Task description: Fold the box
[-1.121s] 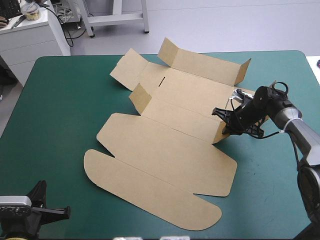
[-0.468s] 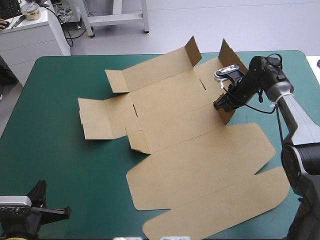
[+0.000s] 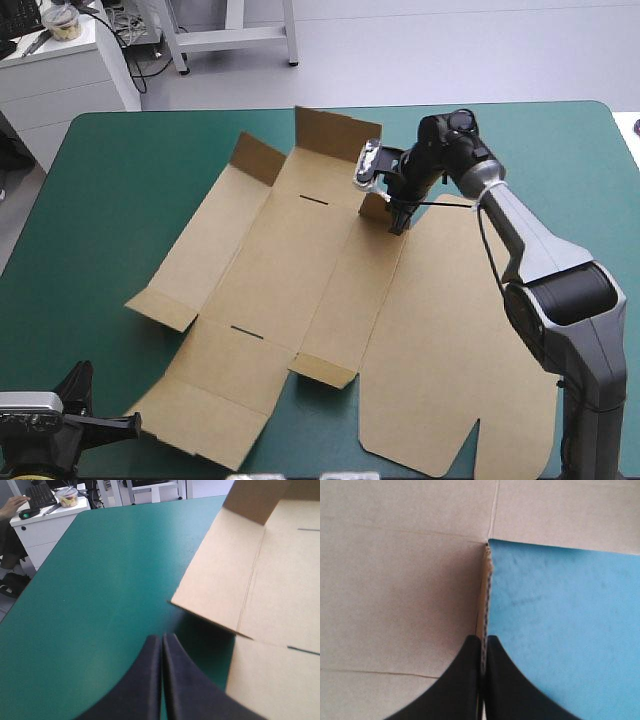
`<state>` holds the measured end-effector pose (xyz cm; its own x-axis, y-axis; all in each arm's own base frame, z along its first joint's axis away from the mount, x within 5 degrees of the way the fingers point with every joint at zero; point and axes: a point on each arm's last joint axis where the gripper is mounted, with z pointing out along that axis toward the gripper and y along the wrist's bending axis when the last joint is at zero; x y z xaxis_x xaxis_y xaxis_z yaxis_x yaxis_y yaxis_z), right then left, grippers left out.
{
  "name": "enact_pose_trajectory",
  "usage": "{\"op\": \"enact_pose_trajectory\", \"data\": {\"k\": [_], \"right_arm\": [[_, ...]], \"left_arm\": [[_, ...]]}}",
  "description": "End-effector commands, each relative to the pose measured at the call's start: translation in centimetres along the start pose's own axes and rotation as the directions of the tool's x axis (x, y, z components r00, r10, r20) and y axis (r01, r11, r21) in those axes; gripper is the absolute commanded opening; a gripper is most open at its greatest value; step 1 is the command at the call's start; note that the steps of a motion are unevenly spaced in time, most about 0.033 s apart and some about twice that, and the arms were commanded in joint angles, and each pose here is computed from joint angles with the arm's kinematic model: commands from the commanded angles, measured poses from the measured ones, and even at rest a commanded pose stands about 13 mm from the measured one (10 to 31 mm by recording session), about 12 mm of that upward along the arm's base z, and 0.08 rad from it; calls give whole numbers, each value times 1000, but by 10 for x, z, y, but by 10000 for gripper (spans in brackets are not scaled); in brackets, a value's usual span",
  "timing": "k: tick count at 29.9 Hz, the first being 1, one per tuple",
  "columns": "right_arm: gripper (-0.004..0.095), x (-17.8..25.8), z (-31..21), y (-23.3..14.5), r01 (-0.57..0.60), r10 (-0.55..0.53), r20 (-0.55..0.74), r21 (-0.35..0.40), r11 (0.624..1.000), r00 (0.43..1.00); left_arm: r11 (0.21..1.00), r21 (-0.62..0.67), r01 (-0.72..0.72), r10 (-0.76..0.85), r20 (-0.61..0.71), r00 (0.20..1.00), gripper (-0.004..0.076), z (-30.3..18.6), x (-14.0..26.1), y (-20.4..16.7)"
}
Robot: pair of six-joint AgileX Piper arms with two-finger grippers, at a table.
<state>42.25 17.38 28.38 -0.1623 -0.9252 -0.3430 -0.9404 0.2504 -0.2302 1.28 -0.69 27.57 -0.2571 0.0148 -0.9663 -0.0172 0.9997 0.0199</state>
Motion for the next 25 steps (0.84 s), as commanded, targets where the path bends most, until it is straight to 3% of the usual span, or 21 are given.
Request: {"op": "enact_pose_trajectory", "data": {"k": [1,5,10,13,15,18,22,25], "right_arm": [[-20,-32,-32,5,157,-172,98,141,977,980],[-20,-48,-30,12,245,-270,122,187,951,955],[-13,-57,-29,13,248,-288,181,215,945,940],[41,-59,-29,15,266,-308,207,207,941,929],[132,-60,-28,15,264,-307,221,205,943,926],[354,-61,-29,15,263,-308,222,209,942,925],[725,-63,-47,16,218,-272,247,225,950,930],[830,-65,-67,16,87,-145,283,208,974,948]], "left_arm": [[1000,-5,10,-9,118,993,-10,-8,-14,0],[1000,-5,10,-9,118,993,-10,-8,-14,0],[1000,-5,10,-9,118,993,-10,-8,-14,0],[1000,-5,10,-9,118,993,-10,-8,-14,0],[1000,-5,10,-9,118,993,-10,-8,-14,0],[1000,-5,10,-9,118,993,-10,-8,-14,0],[1000,-5,10,-9,118,993,-10,-8,-14,0],[1000,-5,10,-9,118,993,-10,-8,-14,0]]}}
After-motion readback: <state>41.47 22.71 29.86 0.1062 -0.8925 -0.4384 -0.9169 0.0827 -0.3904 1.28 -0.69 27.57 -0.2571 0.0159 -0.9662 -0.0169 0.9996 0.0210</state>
